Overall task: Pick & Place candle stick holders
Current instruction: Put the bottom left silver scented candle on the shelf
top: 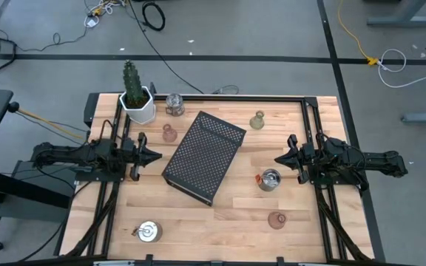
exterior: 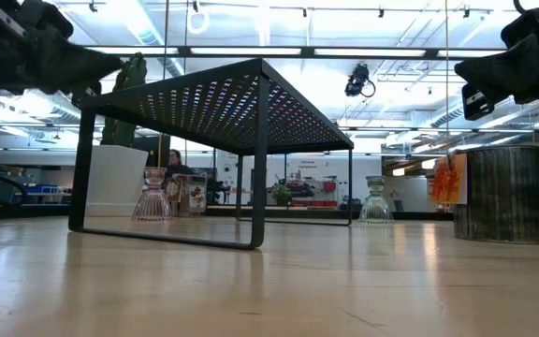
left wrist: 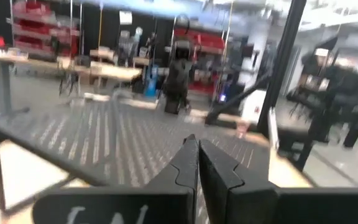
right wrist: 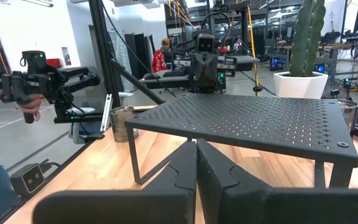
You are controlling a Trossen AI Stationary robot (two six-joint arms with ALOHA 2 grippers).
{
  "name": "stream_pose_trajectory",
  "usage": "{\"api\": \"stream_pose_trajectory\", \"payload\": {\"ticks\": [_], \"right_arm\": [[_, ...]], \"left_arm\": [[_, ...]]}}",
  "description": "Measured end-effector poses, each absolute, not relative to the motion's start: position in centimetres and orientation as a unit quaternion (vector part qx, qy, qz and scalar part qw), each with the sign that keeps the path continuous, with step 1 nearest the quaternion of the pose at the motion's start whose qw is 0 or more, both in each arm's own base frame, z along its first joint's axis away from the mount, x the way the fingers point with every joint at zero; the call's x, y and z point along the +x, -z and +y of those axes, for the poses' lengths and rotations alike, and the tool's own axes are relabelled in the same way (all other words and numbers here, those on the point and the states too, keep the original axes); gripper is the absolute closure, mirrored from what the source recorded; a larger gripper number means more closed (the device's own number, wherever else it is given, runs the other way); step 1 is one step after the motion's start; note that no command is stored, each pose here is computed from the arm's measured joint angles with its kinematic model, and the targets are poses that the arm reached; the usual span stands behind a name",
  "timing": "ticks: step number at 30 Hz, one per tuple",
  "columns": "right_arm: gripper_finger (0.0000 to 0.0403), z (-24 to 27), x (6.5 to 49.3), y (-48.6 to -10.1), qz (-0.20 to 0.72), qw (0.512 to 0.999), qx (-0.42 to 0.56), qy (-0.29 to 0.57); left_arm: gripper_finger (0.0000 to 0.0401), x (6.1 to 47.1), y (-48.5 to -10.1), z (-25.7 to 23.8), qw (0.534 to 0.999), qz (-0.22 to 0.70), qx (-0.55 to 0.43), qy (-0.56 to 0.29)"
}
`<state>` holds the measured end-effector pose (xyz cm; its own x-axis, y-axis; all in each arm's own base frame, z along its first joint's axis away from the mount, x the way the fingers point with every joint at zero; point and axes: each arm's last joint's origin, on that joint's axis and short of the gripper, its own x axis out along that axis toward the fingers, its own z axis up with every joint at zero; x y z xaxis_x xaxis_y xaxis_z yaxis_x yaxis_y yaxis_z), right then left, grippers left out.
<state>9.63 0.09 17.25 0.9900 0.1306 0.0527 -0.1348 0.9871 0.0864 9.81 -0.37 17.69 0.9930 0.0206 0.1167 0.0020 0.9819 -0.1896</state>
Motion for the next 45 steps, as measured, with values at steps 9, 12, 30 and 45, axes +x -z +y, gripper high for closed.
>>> {"api": "stream_pose_trajectory", "payload": {"ticks": [9, 12, 30, 45], "right_arm": [[0.0391, 0.1, 9.6, -17.2, -0.023, 0.996, 0.045, -0.067], [0.0391, 0.1, 9.6, -17.2, -0.023, 0.996, 0.045, -0.067], [0.0391, 0.1, 9.6, -17.2, -0.023, 0.996, 0.045, -0.067], [0.0391, 0.1, 9.6, -17.2, -0.023, 0.996, 0.045, -0.067]], "left_arm": [[0.0383, 9.4, -19.6, -0.6, 0.983, -0.120, -0.132, 0.049], [0.0387, 9.0, -20.9, -0.7, 0.979, -0.134, -0.138, 0.070], [0.0397, 7.1, -27.6, -0.9, 0.987, -0.063, -0.092, 0.115], [0.0398, 9.6, -31.7, -1.5, 0.978, -0.003, -0.089, 0.186]]}}
